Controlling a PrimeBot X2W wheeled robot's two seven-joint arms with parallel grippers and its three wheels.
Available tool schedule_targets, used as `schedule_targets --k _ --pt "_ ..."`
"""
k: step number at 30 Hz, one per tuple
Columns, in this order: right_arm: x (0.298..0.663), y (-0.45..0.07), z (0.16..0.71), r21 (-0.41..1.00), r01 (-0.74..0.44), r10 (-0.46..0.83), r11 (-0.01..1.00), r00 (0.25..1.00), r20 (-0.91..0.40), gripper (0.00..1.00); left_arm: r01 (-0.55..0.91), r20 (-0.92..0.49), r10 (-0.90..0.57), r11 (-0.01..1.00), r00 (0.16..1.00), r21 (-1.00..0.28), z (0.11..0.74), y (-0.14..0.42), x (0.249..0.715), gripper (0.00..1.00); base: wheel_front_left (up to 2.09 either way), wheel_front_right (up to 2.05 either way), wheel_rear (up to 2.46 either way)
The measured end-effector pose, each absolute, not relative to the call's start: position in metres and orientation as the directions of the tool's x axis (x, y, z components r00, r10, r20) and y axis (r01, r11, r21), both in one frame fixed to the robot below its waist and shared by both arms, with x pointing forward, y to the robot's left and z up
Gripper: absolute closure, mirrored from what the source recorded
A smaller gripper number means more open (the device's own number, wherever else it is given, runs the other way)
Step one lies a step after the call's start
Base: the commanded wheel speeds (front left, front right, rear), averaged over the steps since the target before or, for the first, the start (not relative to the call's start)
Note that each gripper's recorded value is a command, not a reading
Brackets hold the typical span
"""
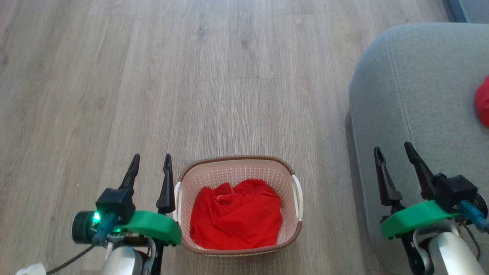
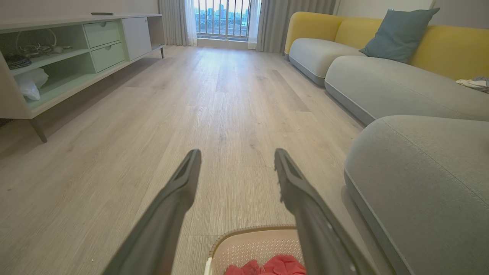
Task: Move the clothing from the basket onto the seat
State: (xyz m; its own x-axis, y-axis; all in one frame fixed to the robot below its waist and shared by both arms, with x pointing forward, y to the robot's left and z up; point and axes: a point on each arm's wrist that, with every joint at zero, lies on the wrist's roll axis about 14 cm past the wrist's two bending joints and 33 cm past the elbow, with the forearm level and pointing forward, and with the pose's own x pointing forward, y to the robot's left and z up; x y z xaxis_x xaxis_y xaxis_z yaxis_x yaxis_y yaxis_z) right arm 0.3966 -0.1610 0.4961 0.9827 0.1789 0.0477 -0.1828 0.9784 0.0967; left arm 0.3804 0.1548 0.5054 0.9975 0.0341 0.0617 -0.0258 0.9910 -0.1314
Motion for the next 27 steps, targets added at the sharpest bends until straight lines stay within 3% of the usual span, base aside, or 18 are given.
schedule_targets --k 15,27 --pt "0.397 -0.161 0.497 0.103 -0.182 0.177 0.978 0.983 0.051 0.0 -0.016 0.062 0.024 0.991 0.998 -0.132 0.506 0.153 0.379 0.0 0.0 0.0 0.0" --pt "0.417 -0.186 0.494 0.01 -0.148 0.147 0.989 0.988 0.042 0.0 0.131 -0.162 -0.149 0.985 0.976 -0.115 0.431 0.107 0.381 0.0 0.0 0.0 0.0"
